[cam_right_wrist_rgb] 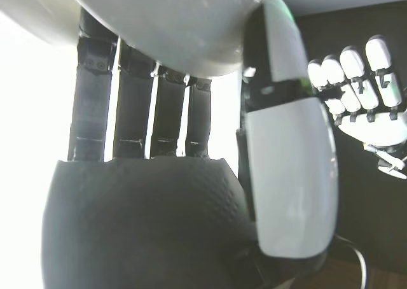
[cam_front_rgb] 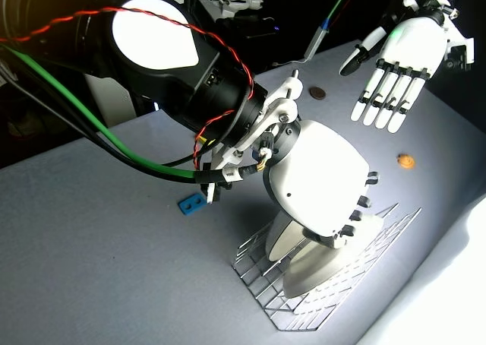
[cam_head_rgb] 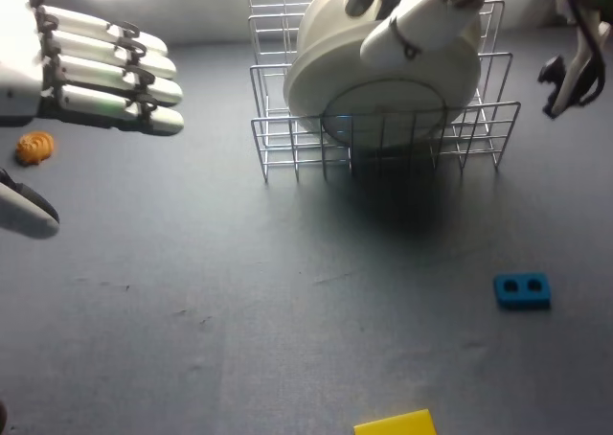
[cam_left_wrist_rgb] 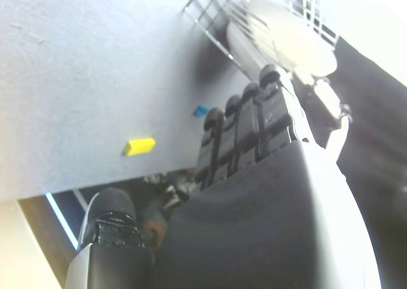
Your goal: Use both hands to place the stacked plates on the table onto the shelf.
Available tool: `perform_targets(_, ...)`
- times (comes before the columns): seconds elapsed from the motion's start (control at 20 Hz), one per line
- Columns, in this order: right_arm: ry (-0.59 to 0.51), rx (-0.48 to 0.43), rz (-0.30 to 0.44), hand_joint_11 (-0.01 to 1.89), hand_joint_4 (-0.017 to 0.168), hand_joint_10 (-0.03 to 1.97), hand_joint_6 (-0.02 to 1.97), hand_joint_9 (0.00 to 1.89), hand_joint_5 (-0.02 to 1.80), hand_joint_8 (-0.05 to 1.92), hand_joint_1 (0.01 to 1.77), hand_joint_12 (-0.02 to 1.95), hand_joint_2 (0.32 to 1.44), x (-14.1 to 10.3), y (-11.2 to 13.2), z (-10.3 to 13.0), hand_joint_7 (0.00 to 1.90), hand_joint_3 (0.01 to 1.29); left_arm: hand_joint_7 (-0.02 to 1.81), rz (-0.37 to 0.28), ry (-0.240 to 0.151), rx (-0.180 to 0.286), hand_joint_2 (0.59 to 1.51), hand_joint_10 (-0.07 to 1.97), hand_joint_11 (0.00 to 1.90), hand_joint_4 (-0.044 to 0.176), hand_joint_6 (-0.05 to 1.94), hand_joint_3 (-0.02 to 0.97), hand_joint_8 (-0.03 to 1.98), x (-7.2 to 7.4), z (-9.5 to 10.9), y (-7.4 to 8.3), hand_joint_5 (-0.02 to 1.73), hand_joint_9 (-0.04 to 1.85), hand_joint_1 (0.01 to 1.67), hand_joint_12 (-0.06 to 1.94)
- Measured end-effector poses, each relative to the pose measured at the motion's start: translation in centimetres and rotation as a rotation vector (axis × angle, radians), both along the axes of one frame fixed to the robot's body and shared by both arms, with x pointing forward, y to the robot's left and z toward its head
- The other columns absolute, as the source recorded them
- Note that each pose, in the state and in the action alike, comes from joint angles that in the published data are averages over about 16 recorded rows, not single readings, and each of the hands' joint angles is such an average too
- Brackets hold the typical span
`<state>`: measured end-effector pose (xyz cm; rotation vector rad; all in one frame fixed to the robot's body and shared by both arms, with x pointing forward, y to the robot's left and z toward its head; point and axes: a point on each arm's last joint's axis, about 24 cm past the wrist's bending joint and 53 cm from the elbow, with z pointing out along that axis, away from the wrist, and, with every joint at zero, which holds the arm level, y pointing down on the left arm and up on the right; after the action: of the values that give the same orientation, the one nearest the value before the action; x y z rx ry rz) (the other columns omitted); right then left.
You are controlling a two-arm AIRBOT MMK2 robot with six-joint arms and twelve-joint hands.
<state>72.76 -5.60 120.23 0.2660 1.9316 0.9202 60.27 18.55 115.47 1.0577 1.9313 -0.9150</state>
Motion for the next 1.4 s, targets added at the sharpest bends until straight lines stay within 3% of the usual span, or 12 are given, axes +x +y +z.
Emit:
perform_targets(0.25, -0.105, -0.068, 0.003, 0.67, 0.0, 0.02, 0.03, 1.01, 0.74, 0.0, 0.84, 1.06, 1.05, -1.0, -2.3, 2.6, 0.93, 0.01, 0.05, -0.06, 0.012, -0.006, 1.174, -0.06, 0.03, -0.001, 0.02, 0.011, 0.01, -1.6, -0.1, -1.4, 0.08, 0.04, 0.02, 0.01)
perform_targets(0.45, -0.177, -0.126, -0.019, 0.65, 0.001, 0.11, 0.05, 0.99, 0.77, 0.05, 0.7, 1.17, 1.06, -2.0, -4.9, 4.2, 0.95, 0.01, 0.17, -0.114, 0.027, -0.014, 1.203, 0.01, 0.04, -0.001, 0.03, 0.011, 0.08, -3.1, -0.2, -2.7, 0.19, 0.13, 0.02, 0.25)
perform_targets(0.6, -0.214, -0.172, -0.045, 0.71, 0.001, 0.44, 0.34, 1.0, 0.81, 0.36, 0.61, 1.34, 1.08, -2.9, -7.2, 4.8, 0.98, 0.01, 0.32, -0.144, 0.036, -0.017, 1.237, 0.36, 0.15, -0.001, 0.27, 0.011, 0.4, -4.0, -0.2, -3.4, 0.31, 0.27, 0.03, 0.59)
perform_targets(0.8, -0.234, -0.217, -0.082, 0.94, 0.001, 0.91, 0.8, 1.13, 0.91, 0.82, 0.51, 1.55, 1.15, -4.0, -10.1, 4.6, 1.1, 0.01, 0.63, -0.175, 0.042, -0.016, 1.297, 0.84, 0.42, 0.001, 0.73, 0.008, 0.87, -5.0, -0.3, -4.1, 0.58, 0.55, 0.12, 1.07)
perform_targets(1.1, -0.196, -0.215, -0.102, 1.33, 0.035, 1.62, 1.51, 1.36, 1.07, 1.53, 0.49, 1.84, 1.26, -4.9, -12.2, 3.3, 1.31, 0.01, 1.08, -0.214, 0.052, -0.022, 1.382, 1.59, 0.88, 0.057, 1.44, 0.001, 1.58, -6.3, -0.2, -5.1, 0.97, 1.02, 0.32, 1.75)
perform_targets(1.25, -0.185, -0.215, -0.103, 1.49, 0.046, 1.89, 1.83, 1.44, 1.11, 1.84, 0.49, 1.91, 1.3, -5.3, -12.6, 2.9, 1.37, 0.01, 1.2, -0.221, 0.053, -0.021, 1.405, 1.89, 1.07, 0.074, 1.76, -0.002, 1.86, -6.6, -0.2, -5.2, 1.08, 1.15, 0.39, 1.91)
perform_targets(1.4, -0.174, -0.211, -0.093, 1.63, 0.059, 1.92, 1.91, 1.54, 1.16, 1.9, 0.5, 1.91, 1.36, -5.6, -12.6, 2.5, 1.45, 0.01, 1.31, -0.23, 0.054, -0.022, 1.42, 1.92, 1.2, 0.095, 1.89, -0.005, 1.9, -6.9, -0.1, -5.4, 1.17, 1.27, 0.49, 1.93)
